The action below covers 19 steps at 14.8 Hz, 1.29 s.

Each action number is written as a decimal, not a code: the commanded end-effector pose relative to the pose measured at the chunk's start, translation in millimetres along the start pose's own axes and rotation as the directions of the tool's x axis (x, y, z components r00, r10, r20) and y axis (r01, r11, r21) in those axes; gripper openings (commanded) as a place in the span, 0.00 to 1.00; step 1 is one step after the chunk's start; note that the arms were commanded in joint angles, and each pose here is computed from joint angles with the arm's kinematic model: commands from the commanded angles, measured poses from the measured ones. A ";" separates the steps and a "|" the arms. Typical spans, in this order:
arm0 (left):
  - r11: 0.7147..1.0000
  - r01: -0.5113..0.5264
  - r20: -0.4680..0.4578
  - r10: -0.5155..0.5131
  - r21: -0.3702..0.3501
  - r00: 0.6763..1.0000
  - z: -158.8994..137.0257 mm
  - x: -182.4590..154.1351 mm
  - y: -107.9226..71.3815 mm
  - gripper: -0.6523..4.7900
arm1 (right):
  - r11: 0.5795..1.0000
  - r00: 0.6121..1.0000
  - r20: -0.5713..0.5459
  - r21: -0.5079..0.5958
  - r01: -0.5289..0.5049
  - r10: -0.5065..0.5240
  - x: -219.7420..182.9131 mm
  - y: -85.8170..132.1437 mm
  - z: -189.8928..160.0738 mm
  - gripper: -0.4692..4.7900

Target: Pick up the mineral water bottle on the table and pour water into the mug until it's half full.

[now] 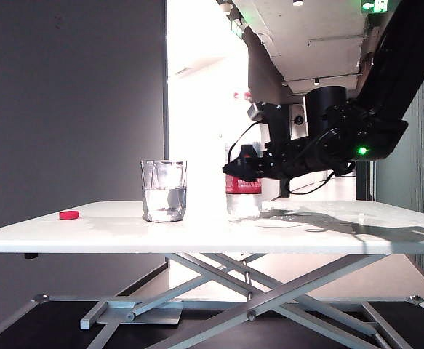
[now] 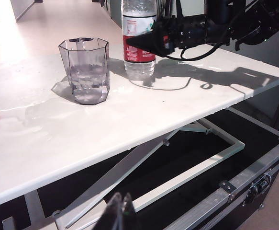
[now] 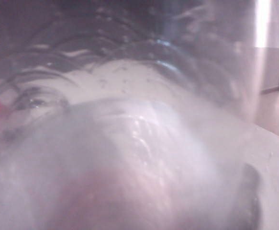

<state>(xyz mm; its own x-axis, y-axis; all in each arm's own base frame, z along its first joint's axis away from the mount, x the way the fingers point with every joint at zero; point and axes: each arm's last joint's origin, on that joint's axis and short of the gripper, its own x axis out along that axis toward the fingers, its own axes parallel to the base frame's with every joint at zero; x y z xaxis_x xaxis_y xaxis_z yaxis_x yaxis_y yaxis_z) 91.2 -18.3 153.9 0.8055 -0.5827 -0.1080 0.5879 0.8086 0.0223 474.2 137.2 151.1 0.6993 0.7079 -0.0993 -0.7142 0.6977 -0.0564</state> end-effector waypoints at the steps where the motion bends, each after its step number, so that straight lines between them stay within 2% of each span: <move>1: 1.000 0.006 -0.003 -0.006 0.001 1.000 -0.2 0.0 -0.2 0.11 | 0.999 0.999 0.040 -0.022 -0.031 0.032 -2.9 -4.0 8.2 1.00; 6: 1.000 0.006 -0.004 -0.006 0.001 1.000 -0.3 0.0 -0.2 0.11 | 0.983 0.983 0.031 0.004 -0.183 0.183 -34.2 -19.8 9.9 1.00; 9: 1.000 0.006 -0.004 -0.006 0.001 1.000 -0.3 0.0 -0.2 0.11 | 0.990 0.990 0.018 0.007 -0.143 0.143 -69.4 -22.8 14.3 1.00; 10: 1.000 0.006 -0.004 -0.006 0.001 1.000 -0.3 0.0 -0.2 0.11 | 0.992 0.992 0.010 0.018 -0.123 0.122 -94.1 -14.5 19.4 1.00; 11: 1.000 0.005 -0.003 -0.005 0.001 1.000 -0.2 0.0 -0.2 0.11 | 0.993 0.993 0.010 0.018 -0.119 0.119 -108.1 -5.2 24.9 0.88; 13: 0.999 -0.029 -0.003 0.029 0.012 1.000 0.1 0.0 0.8 0.11 | 0.994 0.994 0.022 0.010 -0.111 0.110 -140.0 18.9 41.5 0.45; 14: 0.997 -0.067 -0.005 0.067 0.024 0.998 0.2 -0.1 1.9 0.11 | 0.994 0.994 0.032 0.018 -0.107 0.107 -155.0 31.0 49.2 0.27; 15: 0.988 -0.153 -0.012 0.153 0.029 0.988 0.1 -0.4 4.5 0.11 | 0.997 0.998 0.044 0.056 -0.045 0.043 -177.0 47.7 58.8 0.07; 17: 0.953 -0.301 -0.013 0.302 0.035 0.953 1.0 -1.4 8.8 0.11 | 0.992 0.994 0.069 0.099 0.075 -0.082 -212.4 72.0 70.2 0.07; 18: 0.913 -0.405 0.012 0.405 0.041 0.914 4.1 -2.7 11.9 0.11 | 0.981 0.981 0.079 0.094 0.167 -0.175 -241.5 92.9 76.2 0.07; 19: 0.891 -0.453 0.052 0.451 0.041 0.891 8.1 -3.5 13.4 0.11 | 0.968 0.968 0.078 0.097 0.231 -0.238 -258.9 105.0 77.4 0.07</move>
<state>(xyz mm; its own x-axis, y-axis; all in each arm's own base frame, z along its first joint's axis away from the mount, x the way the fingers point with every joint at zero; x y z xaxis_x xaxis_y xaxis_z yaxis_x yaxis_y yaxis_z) 96.4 -7.3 156.5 0.9748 -0.2033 -0.0919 0.2121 0.9723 0.0984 228.5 37.8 247.9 0.8150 0.5794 0.0075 -0.5794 0.8150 0.0070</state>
